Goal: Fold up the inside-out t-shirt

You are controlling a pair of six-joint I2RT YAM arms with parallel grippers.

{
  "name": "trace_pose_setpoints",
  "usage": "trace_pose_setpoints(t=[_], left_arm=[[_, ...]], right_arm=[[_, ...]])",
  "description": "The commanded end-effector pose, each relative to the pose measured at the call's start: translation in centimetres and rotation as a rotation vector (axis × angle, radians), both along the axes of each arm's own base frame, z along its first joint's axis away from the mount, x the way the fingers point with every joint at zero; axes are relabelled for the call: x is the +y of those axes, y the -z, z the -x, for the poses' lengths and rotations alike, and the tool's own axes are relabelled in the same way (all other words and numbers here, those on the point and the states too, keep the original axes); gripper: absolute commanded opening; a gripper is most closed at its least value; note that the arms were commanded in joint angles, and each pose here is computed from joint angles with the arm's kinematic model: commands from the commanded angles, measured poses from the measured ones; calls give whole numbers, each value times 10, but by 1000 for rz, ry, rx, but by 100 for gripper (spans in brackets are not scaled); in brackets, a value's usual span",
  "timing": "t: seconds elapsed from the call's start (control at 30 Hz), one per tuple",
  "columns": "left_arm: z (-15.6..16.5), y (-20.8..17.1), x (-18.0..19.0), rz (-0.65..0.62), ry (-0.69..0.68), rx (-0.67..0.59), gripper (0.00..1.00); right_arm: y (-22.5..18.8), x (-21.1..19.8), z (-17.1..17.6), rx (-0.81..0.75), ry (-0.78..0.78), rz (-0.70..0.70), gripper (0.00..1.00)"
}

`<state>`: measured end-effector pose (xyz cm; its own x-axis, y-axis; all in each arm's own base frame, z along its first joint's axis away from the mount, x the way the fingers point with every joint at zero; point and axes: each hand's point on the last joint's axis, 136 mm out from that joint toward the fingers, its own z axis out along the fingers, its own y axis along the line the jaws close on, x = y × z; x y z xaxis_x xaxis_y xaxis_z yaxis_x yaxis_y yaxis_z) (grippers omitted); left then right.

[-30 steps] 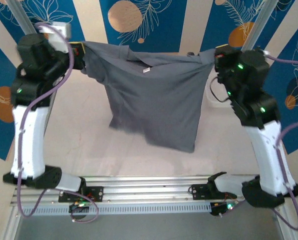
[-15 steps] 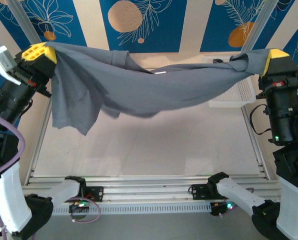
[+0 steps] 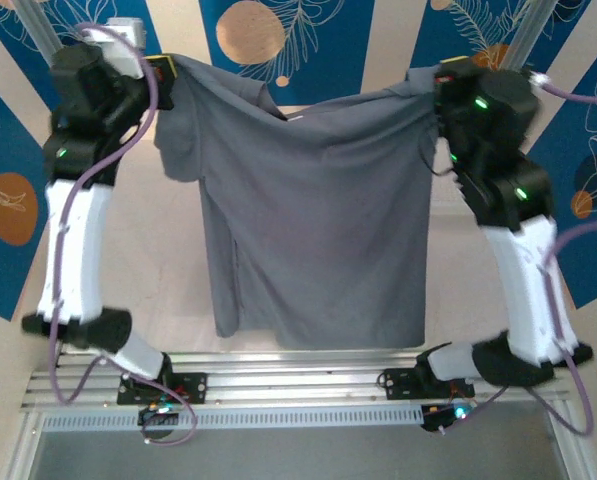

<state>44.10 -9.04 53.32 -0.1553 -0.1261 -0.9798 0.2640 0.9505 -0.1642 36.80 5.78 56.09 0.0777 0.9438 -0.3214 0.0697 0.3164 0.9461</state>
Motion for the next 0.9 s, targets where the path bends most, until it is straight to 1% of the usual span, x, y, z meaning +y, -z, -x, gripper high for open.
trace_pose_setpoints(t=[0.0,0.03,0.07,0.1,0.13,0.17,0.2,0.23,0.3,0.37,0.43,0.47,0.53,0.57,0.63,0.7,0.73,0.8,0.87], left_arm=[[-61,62,23,-47,-115,140,0],[-77,81,22,-50,-114,170,13],[-92,98,21,-50,-109,196,34],[-106,114,21,-48,-106,217,57],[-116,124,21,-48,-103,228,72],[-123,128,20,-46,-95,233,85],[-127,128,20,-45,-84,230,96],[-128,126,19,-45,-75,227,99],[-123,113,14,-39,-33,206,99],[-108,98,0,-22,56,186,99],[-82,83,-23,17,195,184,99],[-66,78,-36,39,271,196,99],[-29,75,-62,50,388,222,99],[-9,81,-76,36,430,240,99],[35,91,-101,-9,492,233,99],[80,117,-123,-40,538,243,99],[97,129,-130,-34,552,262,99],[137,169,-149,-12,615,350,95],[177,210,-171,-62,687,426,94]], right_arm=[[81,-8,-63,242,118,43,1],[101,-3,-84,283,97,54,14],[117,3,-111,303,58,104,32],[127,8,-134,314,19,150,61],[137,12,-150,341,-15,179,83],[139,17,-164,356,-59,238,94],[138,21,-171,366,-94,292,100],[136,24,-176,372,-117,336,99],[121,35,-178,325,-222,463,99],[116,46,-173,293,-350,527,99],[117,59,-157,273,-513,536,99],[124,62,-147,290,-571,522,99],[137,64,-123,329,-625,510,99],[150,63,-110,363,-638,504,99],[175,61,-80,407,-651,478,100],[211,63,-45,440,-671,446,100],[228,63,-29,462,-676,443,100],[274,59,8,566,-668,441,99],[321,51,41,705,-659,421,99]])
